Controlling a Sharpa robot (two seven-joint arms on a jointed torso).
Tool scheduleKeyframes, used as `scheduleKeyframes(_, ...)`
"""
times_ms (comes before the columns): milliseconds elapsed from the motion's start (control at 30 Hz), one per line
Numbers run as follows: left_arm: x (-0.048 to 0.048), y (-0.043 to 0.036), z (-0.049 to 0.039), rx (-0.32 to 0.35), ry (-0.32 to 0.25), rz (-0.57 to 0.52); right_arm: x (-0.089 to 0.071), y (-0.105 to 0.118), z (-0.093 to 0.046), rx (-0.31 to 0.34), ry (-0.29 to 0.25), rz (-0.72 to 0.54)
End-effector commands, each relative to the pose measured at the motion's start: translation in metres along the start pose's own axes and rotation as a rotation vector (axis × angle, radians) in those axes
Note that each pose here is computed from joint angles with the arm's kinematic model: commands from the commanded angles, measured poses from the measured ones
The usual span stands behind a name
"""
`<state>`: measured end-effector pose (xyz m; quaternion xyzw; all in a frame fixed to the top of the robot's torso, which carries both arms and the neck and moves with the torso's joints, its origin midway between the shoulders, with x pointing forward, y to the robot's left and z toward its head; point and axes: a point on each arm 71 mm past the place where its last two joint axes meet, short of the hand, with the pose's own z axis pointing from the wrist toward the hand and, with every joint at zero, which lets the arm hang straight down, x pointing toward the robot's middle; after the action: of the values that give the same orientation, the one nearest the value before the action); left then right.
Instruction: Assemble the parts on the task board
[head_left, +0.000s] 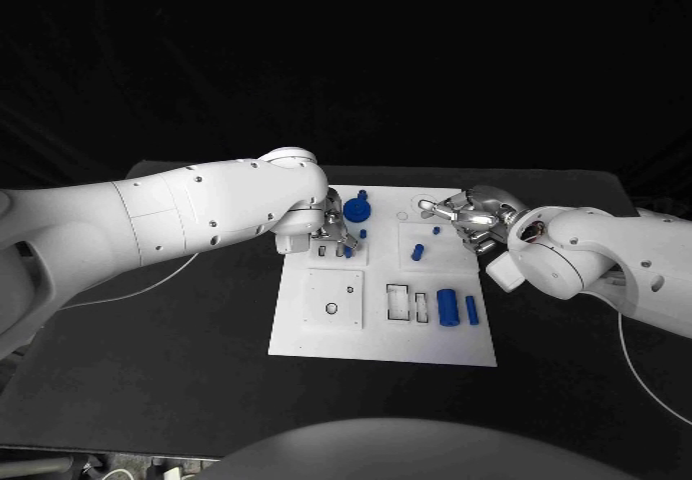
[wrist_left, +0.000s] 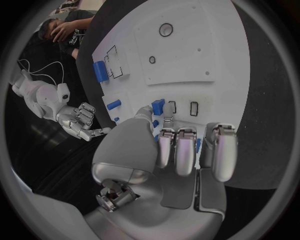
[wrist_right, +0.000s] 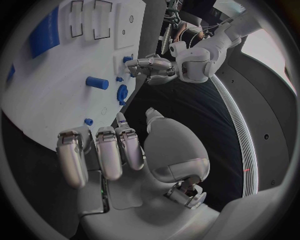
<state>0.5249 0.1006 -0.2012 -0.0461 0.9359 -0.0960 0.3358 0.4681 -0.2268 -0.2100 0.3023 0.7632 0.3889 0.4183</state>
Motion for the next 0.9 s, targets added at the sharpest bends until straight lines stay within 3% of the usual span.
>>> scheduleKeyframes(33, 0.0023, -0.0015, -0.0004, -0.006, 0.023, 0.014, 0.0014, -0.0003, 0.0000, 0.002, 0.013, -0.007)
scheduleKeyframes(900, -0.0005, -0.0009, -0.0004, 0.021, 0.000, -0.021, -0.0005, -0.0034, 0.0002, 0.013, 0.004, -0.010)
